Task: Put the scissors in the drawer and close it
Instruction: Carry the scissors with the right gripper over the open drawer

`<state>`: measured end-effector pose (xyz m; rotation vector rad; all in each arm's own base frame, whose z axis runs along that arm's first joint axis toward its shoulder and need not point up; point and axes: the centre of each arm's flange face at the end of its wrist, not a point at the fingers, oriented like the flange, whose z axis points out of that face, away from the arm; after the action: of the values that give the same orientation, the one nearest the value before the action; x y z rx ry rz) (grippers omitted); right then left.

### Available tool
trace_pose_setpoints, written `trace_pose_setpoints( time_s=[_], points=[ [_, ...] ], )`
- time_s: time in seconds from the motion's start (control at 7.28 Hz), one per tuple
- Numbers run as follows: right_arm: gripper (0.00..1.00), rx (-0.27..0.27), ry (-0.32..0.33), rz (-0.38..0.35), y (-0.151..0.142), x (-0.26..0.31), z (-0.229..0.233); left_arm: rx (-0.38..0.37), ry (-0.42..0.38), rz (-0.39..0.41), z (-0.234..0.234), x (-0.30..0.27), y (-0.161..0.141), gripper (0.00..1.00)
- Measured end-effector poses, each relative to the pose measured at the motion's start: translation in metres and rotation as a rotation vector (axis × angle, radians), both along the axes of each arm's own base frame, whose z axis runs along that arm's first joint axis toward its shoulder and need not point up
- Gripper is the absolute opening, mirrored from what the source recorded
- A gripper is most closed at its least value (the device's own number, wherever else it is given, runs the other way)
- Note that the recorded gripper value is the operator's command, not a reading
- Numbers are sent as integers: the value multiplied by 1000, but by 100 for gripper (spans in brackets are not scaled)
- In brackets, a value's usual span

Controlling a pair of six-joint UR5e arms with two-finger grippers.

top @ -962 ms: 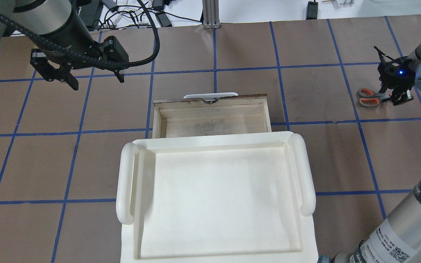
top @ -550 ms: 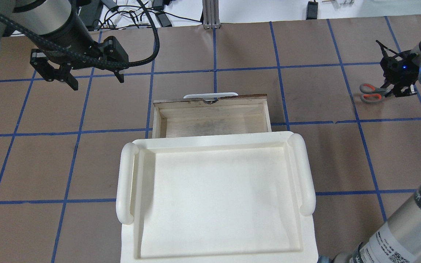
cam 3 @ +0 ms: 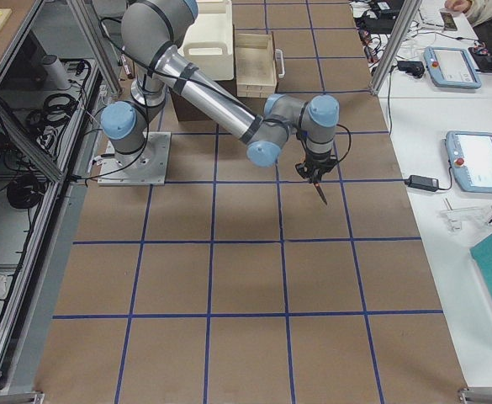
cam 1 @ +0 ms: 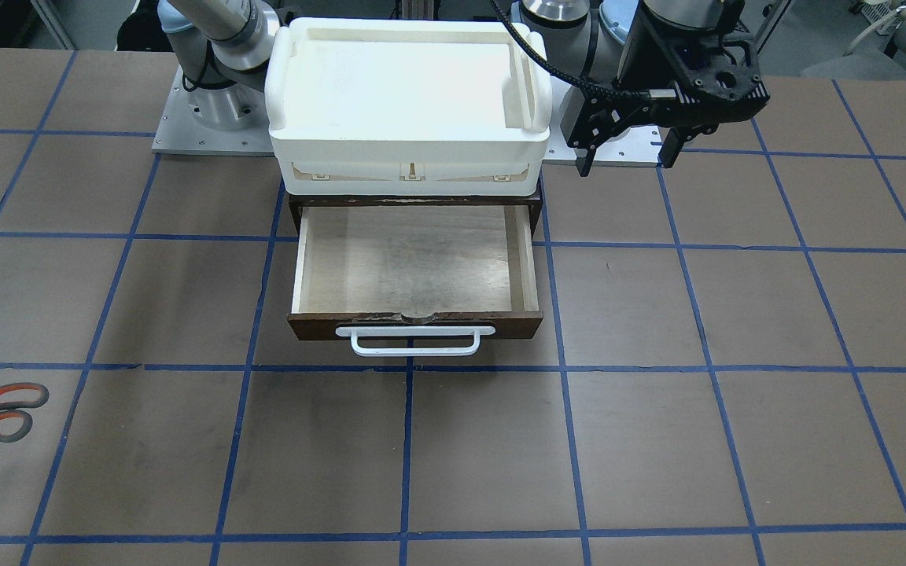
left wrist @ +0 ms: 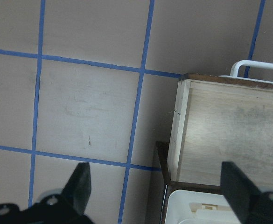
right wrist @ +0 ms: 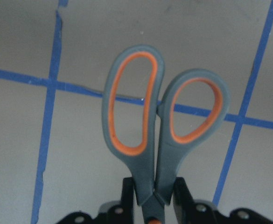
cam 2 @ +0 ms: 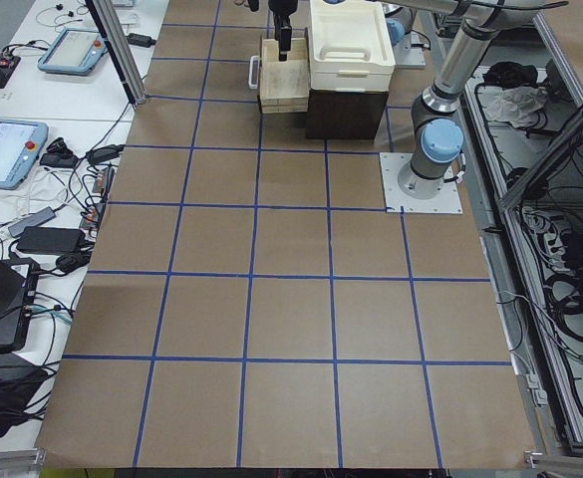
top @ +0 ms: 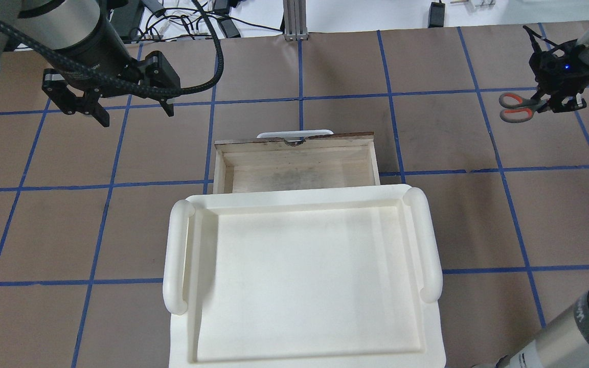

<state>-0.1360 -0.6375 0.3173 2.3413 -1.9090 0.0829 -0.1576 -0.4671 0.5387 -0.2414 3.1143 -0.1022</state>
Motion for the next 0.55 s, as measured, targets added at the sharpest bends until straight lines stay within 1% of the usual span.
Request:
trace_pose_setpoints(
  time_s=[0.14, 0.27, 0.55],
  points=[
    [0, 17, -18, -35, 10, 40, 29, 0, 0, 0, 0, 0, 0, 100],
    [0, 35, -33, -54, 19, 81, 50, 0, -1, 0, 0, 0, 0, 100],
    [0, 58, -38, -60, 32, 157, 68, 2, -1, 1, 0, 0, 0, 100]
  ],
)
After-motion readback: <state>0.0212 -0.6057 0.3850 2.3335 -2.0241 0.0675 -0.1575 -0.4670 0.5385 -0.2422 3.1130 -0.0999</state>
